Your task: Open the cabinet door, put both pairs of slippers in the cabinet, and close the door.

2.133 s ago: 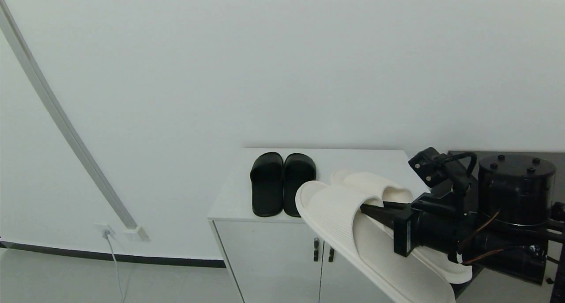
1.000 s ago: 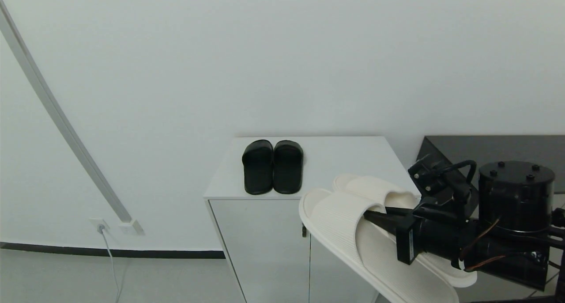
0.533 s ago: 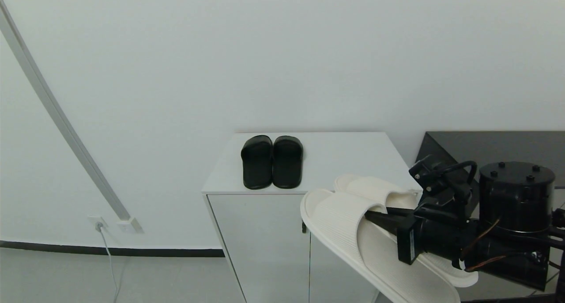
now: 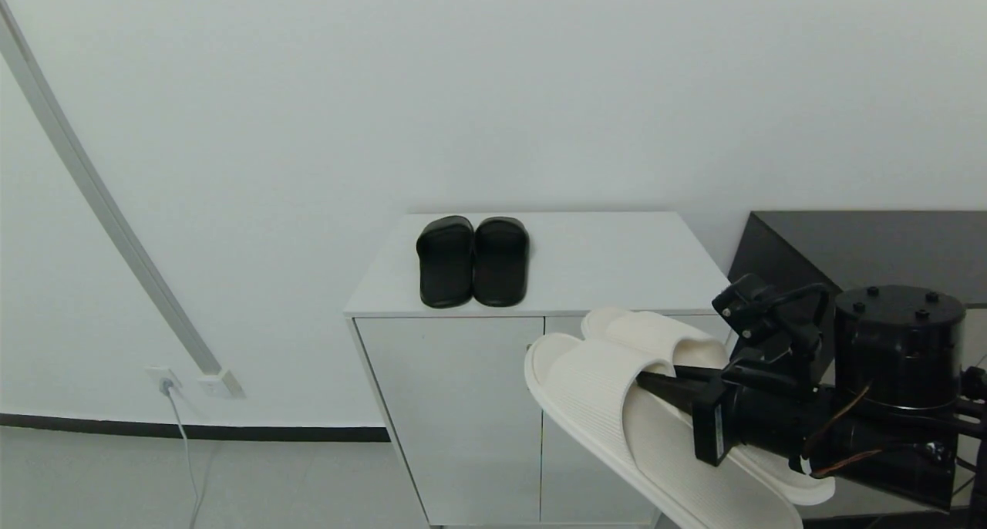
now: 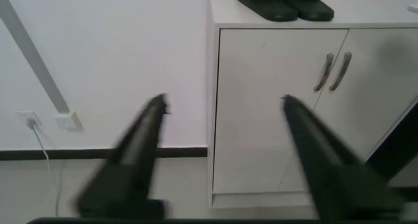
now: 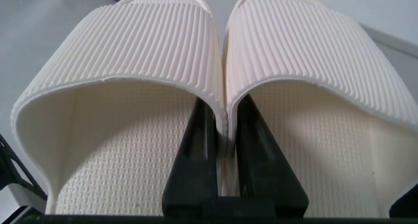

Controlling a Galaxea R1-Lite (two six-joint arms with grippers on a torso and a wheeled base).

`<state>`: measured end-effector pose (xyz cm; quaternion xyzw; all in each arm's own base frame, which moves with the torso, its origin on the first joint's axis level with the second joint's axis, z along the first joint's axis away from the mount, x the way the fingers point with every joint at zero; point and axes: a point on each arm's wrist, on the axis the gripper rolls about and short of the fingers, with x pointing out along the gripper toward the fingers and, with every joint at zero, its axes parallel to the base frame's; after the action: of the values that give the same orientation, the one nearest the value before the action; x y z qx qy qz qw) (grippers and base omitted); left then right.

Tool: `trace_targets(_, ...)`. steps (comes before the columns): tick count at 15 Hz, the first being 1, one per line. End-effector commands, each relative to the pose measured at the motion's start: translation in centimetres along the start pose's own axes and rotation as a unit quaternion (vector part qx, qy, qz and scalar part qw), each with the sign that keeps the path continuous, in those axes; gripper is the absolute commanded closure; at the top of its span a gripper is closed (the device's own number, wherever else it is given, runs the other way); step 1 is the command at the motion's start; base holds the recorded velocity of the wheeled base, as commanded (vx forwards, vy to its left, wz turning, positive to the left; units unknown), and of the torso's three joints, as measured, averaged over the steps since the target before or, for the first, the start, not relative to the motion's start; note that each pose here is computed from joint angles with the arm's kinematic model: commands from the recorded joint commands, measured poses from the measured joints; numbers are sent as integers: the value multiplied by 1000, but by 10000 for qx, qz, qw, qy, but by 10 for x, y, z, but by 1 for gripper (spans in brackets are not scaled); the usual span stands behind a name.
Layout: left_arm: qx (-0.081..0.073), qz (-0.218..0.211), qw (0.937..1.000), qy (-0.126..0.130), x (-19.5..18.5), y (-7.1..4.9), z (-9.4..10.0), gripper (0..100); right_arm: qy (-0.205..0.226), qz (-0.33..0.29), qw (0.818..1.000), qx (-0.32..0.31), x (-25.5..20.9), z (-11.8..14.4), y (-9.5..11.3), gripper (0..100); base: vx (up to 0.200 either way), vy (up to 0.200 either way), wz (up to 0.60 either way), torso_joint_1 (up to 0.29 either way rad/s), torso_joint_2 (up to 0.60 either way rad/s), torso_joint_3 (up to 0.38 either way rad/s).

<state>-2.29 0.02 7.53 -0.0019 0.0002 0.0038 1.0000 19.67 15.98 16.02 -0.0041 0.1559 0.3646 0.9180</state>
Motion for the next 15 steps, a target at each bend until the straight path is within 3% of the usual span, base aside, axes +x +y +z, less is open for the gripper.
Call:
trace_targets(1, -4, 8, 10000, 6, 0, 0, 0, 0, 21, -8, 10000, 4, 0, -1, 0, 100, 0, 0, 0, -183, 403, 237)
trace_targets(15, 12, 8, 10000, 6, 0, 0, 0, 0, 91, -6, 9999, -58, -1, -5, 0, 100, 0, 0, 0, -207, 522, 316)
